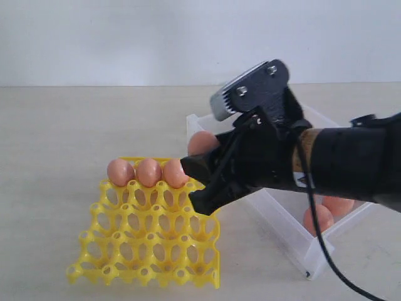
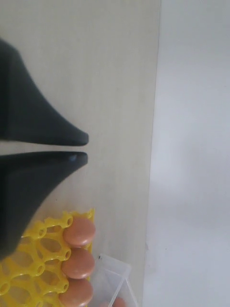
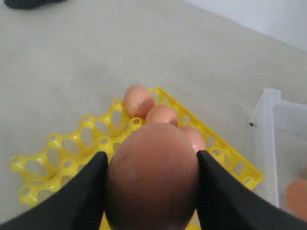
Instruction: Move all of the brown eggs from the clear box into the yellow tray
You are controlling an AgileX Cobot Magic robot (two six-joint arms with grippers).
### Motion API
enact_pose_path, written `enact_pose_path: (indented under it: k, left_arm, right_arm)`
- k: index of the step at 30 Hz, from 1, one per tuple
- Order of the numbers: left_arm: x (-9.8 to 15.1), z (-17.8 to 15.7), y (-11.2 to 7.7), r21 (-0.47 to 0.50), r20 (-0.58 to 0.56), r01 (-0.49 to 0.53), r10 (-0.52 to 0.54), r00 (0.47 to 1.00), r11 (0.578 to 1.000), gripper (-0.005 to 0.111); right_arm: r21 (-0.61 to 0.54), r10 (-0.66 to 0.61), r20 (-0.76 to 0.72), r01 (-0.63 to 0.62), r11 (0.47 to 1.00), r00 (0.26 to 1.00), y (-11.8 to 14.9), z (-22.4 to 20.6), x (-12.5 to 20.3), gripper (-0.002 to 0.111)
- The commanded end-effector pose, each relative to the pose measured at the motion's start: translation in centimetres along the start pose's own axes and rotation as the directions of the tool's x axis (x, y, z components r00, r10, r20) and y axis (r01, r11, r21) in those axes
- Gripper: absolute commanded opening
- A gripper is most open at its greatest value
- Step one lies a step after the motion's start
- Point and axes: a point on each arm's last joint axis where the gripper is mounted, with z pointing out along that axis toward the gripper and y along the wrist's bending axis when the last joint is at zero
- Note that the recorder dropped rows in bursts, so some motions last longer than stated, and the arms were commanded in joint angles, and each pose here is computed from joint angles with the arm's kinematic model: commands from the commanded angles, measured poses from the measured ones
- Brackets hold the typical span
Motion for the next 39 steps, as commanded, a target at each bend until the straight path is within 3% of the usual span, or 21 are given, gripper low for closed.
enact_pose_path:
  k: [1, 7, 11, 13, 17, 20, 23, 28, 31, 35, 39]
  left_arm:
    - [0.1, 0.0, 0.0, 0.003, 0.004, 0.011, -0.011, 1.0, 1.0, 0.004]
    - [0.1, 0.0, 0.0, 0.003, 0.004, 0.011, -0.011, 1.0, 1.0, 0.004]
    - [0.1, 0.0, 0.0, 0.003, 0.004, 0.011, -0.011, 1.0, 1.0, 0.004]
    - [0.1, 0.0, 0.0, 0.003, 0.004, 0.011, -0.011, 1.0, 1.0, 0.004]
    - [0.1, 0.0, 0.0, 0.003, 0.004, 0.011, -0.011, 1.0, 1.0, 0.004]
    - [0.1, 0.0, 0.0, 0.003, 0.004, 0.011, -0.011, 1.0, 1.0, 0.004]
    - [0.1, 0.0, 0.0, 0.003, 0.004, 0.011, -0.011, 1.0, 1.0, 0.004]
    - [0.1, 0.0, 0.0, 0.003, 0.004, 0.011, -0.011, 1.0, 1.0, 0.004]
    - [0.1, 0.0, 0.0, 0.003, 0.004, 0.011, -0.011, 1.0, 1.0, 0.004]
    - [0.1, 0.0, 0.0, 0.003, 0.004, 0.011, -0.011, 1.0, 1.0, 0.004]
    - [0.1, 0.0, 0.0, 0.003, 0.004, 0.011, -0.011, 1.0, 1.0, 0.004]
  right_arm:
    - [-0.008, -0.015, -0.045, 0.014, 1.0, 0.999, -0.7, 4.2, -0.2, 0.0]
    - [-0.005, -0.016, -0.049, 0.016, 1.0, 0.999, -1.2, 6.7, -0.8, 0.0]
    - [-0.006, -0.132, -0.093, 0.132, 0.991, 0.987, -1.8, 8.3, 0.5, 0.0]
    - [0.021, -0.124, -0.081, 0.126, 0.992, 0.989, -2.9, 9.0, 1.0, 0.0]
    - [0.119, 0.001, 0.112, -0.015, 0.993, 0.994, -6.1, 8.6, -0.3, 0.0]
    - [0.167, 0.12, 0.281, -0.171, 0.971, 0.952, -8.2, 7.8, -1.4, 0.0]
    - [0.195, 0.241, 0.39, -0.336, 0.921, 0.888, -9.9, 7.1, -1.8, 0.0]
    - [0.206, 0.313, 0.582, -0.508, 0.836, 0.751, -11.9, 5.8, -2.7, 0.0]
    - [0.237, 0.259, 0.668, -0.53, 0.814, 0.697, -13.2, 4.9, -3.3, 0.0]
    - [0.378, 0.063, 0.67, -0.413, 0.829, 0.74, -15.0, 3.9, -4.6, 0.0]
    - [0.488, -0.118, 0.624, -0.267, 0.831, 0.772, -15.2, 3.5, -5.7, 0.0]
